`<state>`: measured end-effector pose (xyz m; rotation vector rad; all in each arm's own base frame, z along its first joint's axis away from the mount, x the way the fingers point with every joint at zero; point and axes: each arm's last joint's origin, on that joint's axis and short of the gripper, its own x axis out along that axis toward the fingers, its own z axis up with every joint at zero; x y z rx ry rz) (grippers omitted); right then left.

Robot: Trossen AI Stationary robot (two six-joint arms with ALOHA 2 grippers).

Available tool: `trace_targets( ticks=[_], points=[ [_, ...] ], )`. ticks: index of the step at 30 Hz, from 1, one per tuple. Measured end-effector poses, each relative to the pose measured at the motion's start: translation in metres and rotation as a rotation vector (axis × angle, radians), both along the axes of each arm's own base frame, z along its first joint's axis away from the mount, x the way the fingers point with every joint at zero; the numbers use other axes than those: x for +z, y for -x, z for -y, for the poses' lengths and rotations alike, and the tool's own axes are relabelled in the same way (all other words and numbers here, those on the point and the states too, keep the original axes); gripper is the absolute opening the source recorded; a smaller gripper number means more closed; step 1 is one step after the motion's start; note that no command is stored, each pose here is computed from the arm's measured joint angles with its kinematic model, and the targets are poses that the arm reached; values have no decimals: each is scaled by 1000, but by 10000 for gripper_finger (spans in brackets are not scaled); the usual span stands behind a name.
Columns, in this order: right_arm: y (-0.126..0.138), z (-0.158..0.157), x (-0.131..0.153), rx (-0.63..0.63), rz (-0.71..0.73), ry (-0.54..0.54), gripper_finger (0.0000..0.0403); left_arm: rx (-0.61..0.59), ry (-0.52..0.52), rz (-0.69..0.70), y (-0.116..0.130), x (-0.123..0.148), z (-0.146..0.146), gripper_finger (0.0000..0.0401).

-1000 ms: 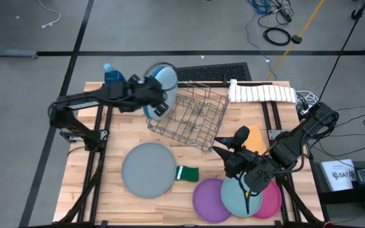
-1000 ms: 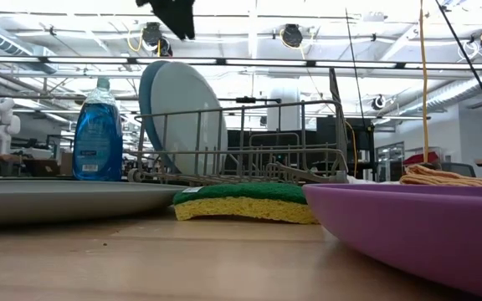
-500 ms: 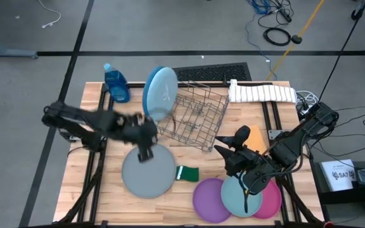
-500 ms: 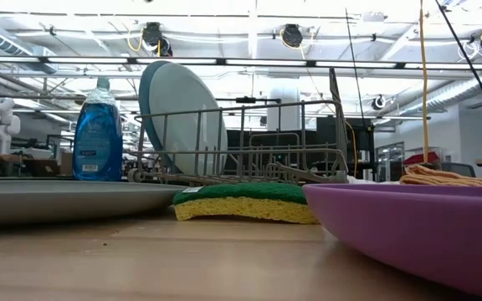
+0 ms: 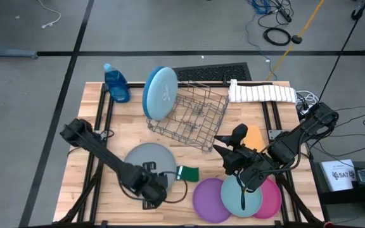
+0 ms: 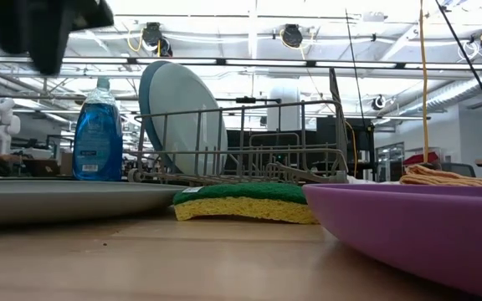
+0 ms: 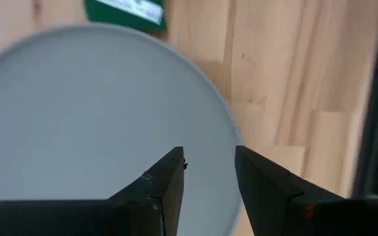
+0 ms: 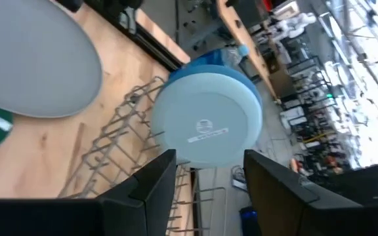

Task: Sort dishes
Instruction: Put the grey plate in the dish rack

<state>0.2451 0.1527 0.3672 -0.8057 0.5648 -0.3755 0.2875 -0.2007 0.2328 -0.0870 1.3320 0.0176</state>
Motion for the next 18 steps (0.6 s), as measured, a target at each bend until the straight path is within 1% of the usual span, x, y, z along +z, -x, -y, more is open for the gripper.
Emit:
trace_targets(
  ticks=[3,5,9,13,18],
  points=[
    [0,0,0,2,1,-5,171,-22,-32,-45,-2,-21,11,138],
    [0,0,0,1,2,-9,171,-37,-33,-54,-4,-33,19,138],
    [0,0,0,0,4,-12,171,-64,20,-32,-10,-48,34,138],
    [0,-1,-1,16,-5,-26,171,-84,54,0,-11,-53,44,142],
    [0,-1,0,16,-5,-27,171,-15,-5,-54,-10,-70,44,168]
  ],
)
